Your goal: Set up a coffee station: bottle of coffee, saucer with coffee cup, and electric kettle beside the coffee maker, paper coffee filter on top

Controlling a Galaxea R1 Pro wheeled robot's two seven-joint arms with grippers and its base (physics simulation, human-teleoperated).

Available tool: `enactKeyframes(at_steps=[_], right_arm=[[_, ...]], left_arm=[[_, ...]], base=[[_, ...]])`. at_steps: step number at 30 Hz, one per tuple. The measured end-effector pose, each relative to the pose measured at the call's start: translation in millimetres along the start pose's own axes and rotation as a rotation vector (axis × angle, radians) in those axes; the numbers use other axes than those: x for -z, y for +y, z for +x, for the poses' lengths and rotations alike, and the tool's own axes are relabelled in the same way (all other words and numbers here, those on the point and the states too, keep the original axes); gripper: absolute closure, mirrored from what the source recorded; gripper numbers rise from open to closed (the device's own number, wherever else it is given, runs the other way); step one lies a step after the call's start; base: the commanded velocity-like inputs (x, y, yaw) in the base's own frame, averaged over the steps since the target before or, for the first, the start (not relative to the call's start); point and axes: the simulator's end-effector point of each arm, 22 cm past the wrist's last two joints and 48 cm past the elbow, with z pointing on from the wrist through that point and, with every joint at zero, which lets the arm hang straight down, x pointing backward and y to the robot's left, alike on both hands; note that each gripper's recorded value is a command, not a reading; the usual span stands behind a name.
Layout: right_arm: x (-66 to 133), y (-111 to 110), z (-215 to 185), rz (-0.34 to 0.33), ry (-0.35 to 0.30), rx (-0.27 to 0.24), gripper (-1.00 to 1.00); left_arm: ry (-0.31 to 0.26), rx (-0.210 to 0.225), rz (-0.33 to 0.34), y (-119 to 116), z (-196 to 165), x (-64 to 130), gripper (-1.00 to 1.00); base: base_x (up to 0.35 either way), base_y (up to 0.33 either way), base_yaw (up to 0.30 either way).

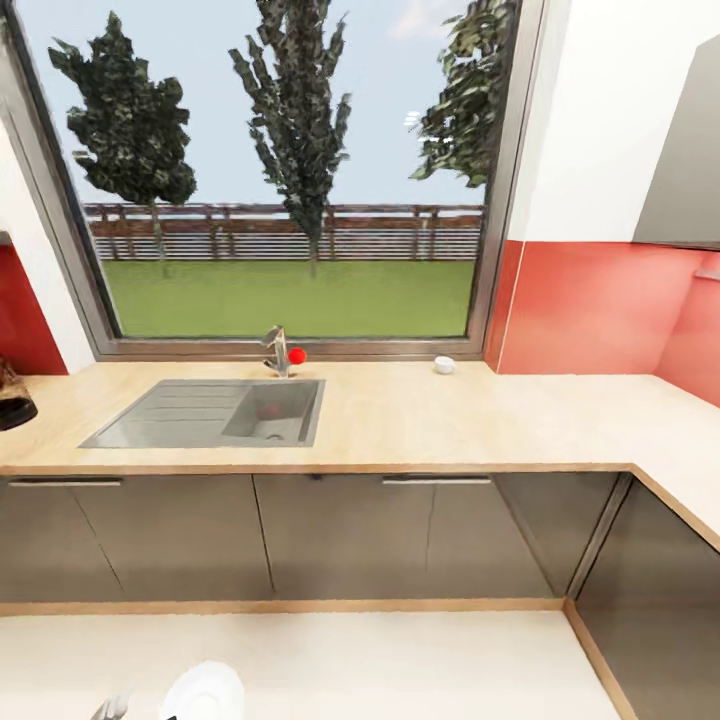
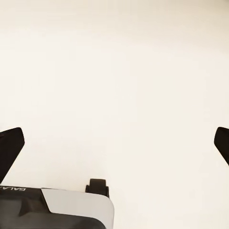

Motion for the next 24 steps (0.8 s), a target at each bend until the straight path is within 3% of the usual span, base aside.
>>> enactKeyframes(at_steps=[24], right_arm=[[0.1,0.3,0.2,-0.001,0.001,-0.003,-1.00]], left_arm=[[-0.002,0.008,-0.003,1.8,1.1,1.2,1.00]], base=[[0.014,0.005,0.280]])
